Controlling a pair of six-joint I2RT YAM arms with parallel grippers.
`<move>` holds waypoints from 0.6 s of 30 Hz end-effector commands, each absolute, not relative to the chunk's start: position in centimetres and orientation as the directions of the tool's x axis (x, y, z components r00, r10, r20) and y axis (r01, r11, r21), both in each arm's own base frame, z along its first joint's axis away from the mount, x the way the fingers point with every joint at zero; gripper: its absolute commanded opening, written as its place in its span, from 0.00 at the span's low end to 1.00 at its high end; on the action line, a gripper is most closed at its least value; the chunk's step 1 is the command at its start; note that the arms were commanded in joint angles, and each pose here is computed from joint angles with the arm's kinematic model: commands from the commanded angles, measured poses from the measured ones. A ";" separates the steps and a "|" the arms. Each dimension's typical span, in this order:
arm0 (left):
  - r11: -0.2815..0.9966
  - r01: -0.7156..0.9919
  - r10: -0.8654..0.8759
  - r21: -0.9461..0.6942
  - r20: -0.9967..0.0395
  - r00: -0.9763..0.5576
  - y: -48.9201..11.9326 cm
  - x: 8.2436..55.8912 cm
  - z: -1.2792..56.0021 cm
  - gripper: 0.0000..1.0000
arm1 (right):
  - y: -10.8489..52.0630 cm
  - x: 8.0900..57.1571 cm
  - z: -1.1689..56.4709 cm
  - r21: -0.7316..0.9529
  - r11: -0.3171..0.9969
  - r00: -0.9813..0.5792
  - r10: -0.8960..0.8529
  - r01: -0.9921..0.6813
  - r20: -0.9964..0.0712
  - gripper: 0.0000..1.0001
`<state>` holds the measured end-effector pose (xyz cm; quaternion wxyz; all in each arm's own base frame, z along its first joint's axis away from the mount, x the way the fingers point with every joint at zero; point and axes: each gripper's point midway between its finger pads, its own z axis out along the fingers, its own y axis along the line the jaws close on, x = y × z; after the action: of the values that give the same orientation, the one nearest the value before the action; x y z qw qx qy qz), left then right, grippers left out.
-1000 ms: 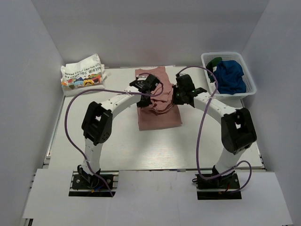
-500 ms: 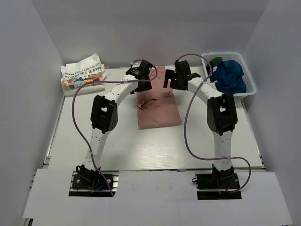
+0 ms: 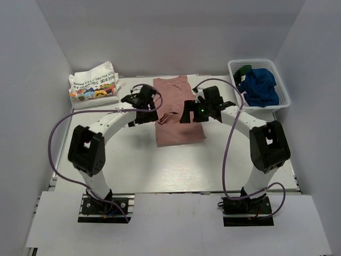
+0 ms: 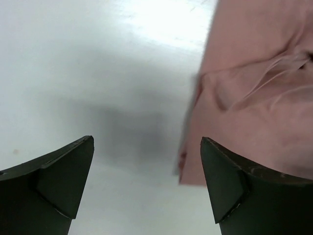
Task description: Fold and stack the t-shirts
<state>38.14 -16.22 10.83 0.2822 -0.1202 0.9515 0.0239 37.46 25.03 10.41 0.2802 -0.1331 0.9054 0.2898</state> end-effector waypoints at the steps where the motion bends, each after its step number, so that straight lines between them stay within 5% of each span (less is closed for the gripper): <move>1: 0.931 -0.360 -0.326 -0.055 -0.570 -0.754 -13.0 34.2 12.9 0.99 | 30.8 33.9 12.6 0.514 0.577 -0.723 -0.208 -0.634 -0.658 0.90; 12: 0.904 -0.422 -0.396 -0.072 -0.513 -0.762 -9.6 26.1 12.2 0.99 | 39.0 37.3 8.8 0.535 0.514 -0.713 -0.250 -0.671 -0.655 0.90; 18: 0.907 -0.417 -0.385 -0.061 -0.520 -0.763 -9.6 26.5 12.6 0.99 | 42.3 46.4 13.8 0.489 0.560 -0.598 -0.013 -0.669 -0.802 0.90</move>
<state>26.35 -9.72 11.83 0.2612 -0.2069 0.9424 0.0303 40.47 39.87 7.12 0.2753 -0.2430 0.8447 0.3894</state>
